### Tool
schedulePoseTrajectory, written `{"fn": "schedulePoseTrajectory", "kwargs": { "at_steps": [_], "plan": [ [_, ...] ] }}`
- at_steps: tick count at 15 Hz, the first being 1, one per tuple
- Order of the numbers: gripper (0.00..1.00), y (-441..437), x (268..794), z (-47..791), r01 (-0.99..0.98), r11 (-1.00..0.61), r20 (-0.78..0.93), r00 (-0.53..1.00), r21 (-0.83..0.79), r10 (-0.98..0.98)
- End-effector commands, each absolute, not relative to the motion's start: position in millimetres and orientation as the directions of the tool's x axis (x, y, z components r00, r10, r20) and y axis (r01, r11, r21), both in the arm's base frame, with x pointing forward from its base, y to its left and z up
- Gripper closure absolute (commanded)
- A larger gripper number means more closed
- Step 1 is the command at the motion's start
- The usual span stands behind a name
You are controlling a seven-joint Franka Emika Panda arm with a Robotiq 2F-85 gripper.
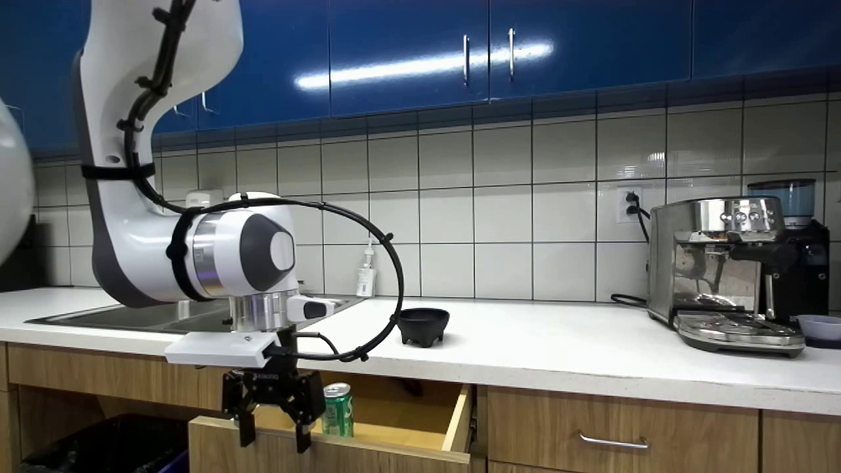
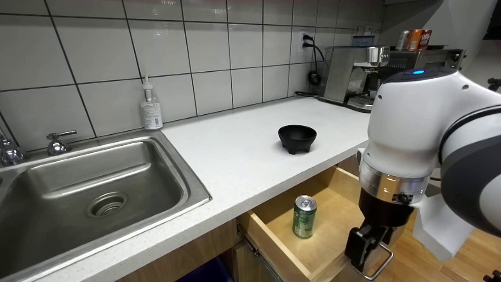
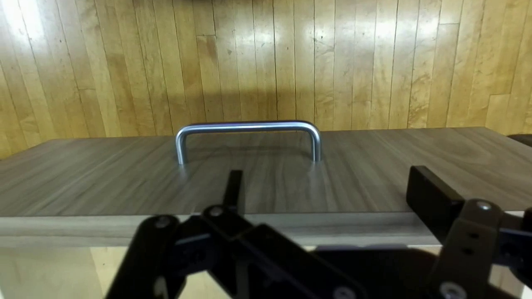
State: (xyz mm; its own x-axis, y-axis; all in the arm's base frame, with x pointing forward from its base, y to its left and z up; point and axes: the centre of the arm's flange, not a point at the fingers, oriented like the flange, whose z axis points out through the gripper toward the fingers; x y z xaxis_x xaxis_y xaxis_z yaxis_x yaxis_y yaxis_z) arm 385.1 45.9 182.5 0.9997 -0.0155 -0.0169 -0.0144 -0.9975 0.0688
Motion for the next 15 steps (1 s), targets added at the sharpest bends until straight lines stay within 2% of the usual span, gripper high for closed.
{"fn": "schedulePoseTrajectory", "kwargs": {
  "at_steps": [1,15],
  "plan": [
    [0.00,42,402,181,-0.052,-0.995,0.033,0.998,0.084,-0.049],
    [0.00,25,439,181,-0.076,-0.995,0.073,0.995,0.070,-0.071]
  ]
}}
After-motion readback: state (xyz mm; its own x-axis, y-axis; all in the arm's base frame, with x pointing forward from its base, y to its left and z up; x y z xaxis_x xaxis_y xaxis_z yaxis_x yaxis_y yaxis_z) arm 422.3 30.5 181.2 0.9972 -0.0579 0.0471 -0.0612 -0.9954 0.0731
